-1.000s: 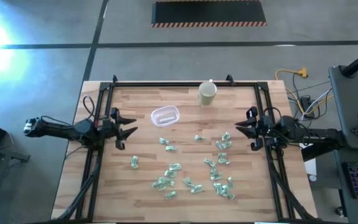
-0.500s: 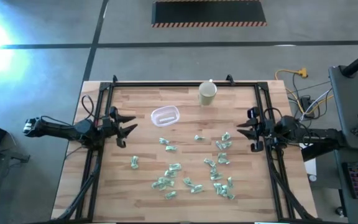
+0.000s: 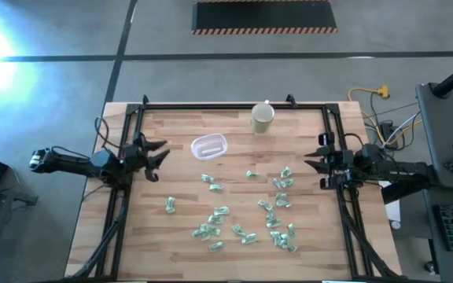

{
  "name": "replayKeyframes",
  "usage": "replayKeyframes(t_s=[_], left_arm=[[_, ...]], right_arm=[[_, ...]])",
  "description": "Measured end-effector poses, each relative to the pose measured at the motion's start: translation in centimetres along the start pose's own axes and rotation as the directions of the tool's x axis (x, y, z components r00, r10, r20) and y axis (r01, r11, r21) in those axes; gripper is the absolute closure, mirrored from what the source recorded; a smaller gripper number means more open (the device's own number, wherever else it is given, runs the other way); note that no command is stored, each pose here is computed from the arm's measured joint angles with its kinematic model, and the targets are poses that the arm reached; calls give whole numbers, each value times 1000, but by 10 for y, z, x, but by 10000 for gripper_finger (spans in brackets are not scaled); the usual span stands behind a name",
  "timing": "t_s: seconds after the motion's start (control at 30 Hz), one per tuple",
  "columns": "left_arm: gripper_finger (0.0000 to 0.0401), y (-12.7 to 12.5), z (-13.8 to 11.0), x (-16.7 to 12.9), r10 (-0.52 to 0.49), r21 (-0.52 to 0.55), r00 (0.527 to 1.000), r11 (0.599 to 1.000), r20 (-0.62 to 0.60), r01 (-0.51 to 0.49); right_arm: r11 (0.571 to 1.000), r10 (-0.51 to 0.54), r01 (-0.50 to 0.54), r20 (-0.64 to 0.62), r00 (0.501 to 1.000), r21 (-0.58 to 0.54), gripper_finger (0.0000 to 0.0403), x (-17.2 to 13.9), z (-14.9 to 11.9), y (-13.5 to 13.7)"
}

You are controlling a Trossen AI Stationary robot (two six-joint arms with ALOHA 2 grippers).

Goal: Pick and place Stevia / Truvia into bins
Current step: Put the stevia packet into the transparent container

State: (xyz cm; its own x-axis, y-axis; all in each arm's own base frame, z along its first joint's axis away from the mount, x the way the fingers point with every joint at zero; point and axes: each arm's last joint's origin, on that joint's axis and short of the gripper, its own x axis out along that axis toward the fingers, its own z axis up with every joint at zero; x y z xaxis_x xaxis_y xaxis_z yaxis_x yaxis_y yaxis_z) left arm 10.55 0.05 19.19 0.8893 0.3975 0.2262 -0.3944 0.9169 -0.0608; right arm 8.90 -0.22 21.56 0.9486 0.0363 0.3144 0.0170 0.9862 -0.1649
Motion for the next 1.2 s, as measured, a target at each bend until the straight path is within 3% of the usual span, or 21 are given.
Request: replayKeyframes(t_s=[0.1, 0.2, 0.3, 0.43, 0.6, 0.9, 1.1, 1.2], left_arm=[[248, 4, 0, 0, 124, -10, 992, 992, -7, -124], [248, 3, 0, 0, 104, -35, 995, 994, -5, -104], [248, -1, 3, 0, -20, 90, 1000, 996, 19, 18], [248, -6, 11, 3, -157, 206, 987, 968, 32, 147], [248, -12, 24, 9, -277, 241, 960, 935, 45, 259], [248, -29, 36, 30, -405, 146, 914, 903, -29, 404], [248, -45, 28, 53, -435, 89, 888, 888, -151, 450], [248, -52, 18, 62, -464, 80, 854, 867, -235, 492]], right_arm=[[999, -2, 3, 12, 1000, -35, 335, 0, 4, -1], [997, -8, 10, 21, 1000, -81, 335, 0, 8, -1], [996, -24, 26, 29, 999, -82, 335, 0, 11, -2], [999, -26, 27, 40, 999, -43, 335, 0, 15, -3], [1000, -17, 17, 28, 999, 10, 335, 1, 13, -2], [999, 5, -3, -51, 999, 43, 335, 10, 4, -2], [986, 154, -148, -64, 986, 79, 335, 24, -2, 3], [981, 178, -171, -74, 981, 88, 335, 34, -8, 4]])
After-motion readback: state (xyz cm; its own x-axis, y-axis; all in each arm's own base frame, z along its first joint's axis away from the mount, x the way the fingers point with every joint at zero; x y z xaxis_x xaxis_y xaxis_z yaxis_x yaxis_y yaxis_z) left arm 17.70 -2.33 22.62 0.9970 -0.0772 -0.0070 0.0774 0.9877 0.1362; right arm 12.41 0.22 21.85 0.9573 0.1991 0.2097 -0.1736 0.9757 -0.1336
